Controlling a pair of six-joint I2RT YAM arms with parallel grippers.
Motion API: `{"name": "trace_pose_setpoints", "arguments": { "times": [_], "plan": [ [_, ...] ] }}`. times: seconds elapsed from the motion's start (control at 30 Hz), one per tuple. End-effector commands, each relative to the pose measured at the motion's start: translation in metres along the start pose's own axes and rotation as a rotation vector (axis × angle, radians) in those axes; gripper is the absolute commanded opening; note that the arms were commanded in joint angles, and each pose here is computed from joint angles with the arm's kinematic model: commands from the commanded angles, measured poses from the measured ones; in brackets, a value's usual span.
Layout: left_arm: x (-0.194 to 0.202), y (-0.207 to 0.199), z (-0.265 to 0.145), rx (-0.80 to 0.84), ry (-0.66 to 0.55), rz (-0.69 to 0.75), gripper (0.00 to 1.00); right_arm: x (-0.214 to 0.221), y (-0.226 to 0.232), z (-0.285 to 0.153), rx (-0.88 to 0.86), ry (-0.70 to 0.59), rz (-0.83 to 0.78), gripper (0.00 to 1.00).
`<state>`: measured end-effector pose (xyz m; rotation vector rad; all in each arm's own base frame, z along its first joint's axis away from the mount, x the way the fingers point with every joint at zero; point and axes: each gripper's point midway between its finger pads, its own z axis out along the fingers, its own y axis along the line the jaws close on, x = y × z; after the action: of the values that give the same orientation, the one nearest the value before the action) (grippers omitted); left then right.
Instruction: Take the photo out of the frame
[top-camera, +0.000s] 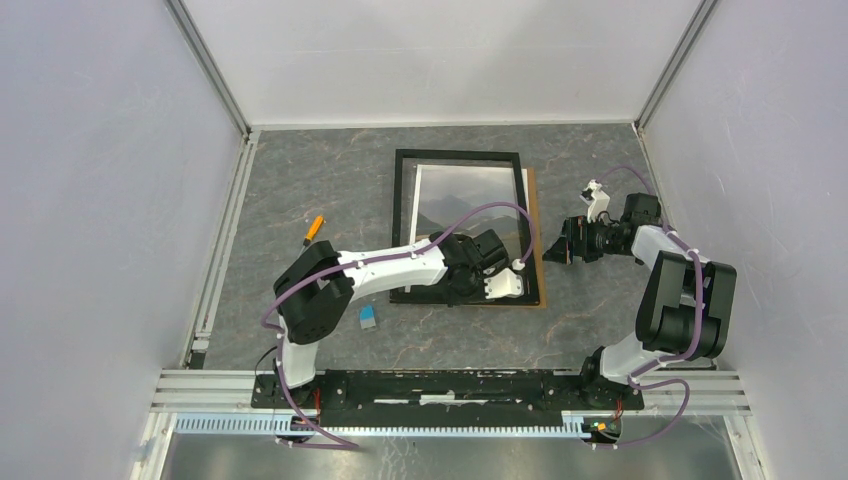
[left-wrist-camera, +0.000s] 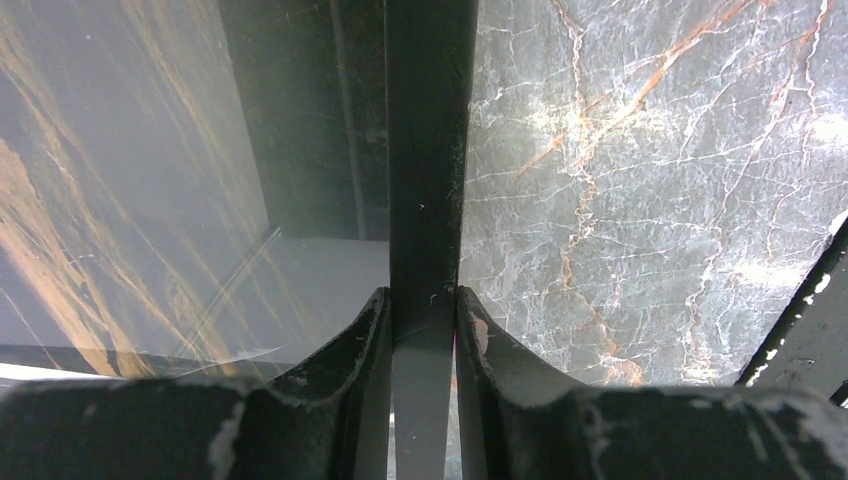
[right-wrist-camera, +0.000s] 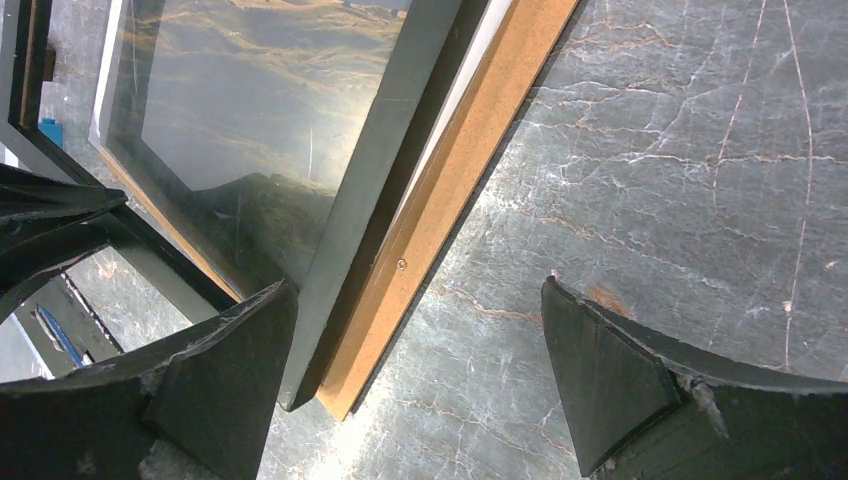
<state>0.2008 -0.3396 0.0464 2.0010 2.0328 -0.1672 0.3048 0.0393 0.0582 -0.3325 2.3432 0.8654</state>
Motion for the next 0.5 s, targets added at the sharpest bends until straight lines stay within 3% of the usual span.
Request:
{"name": "trace_pose_setpoints", "arguments": {
  "times": [0.0,0.47],
  "plan": [
    [-0.023,0.022,-0.011,-0.092,-0.062,0.089,0.03,0.001,0.002,0.001,-0.021,-0.006,-0.011,0.98],
    [-0.026,0.027,0.003,-0.121,-0.056,0.151,0.02,0.001,0.002,0.001,-0.023,-0.004,-0.013,0.98]
  ]
}}
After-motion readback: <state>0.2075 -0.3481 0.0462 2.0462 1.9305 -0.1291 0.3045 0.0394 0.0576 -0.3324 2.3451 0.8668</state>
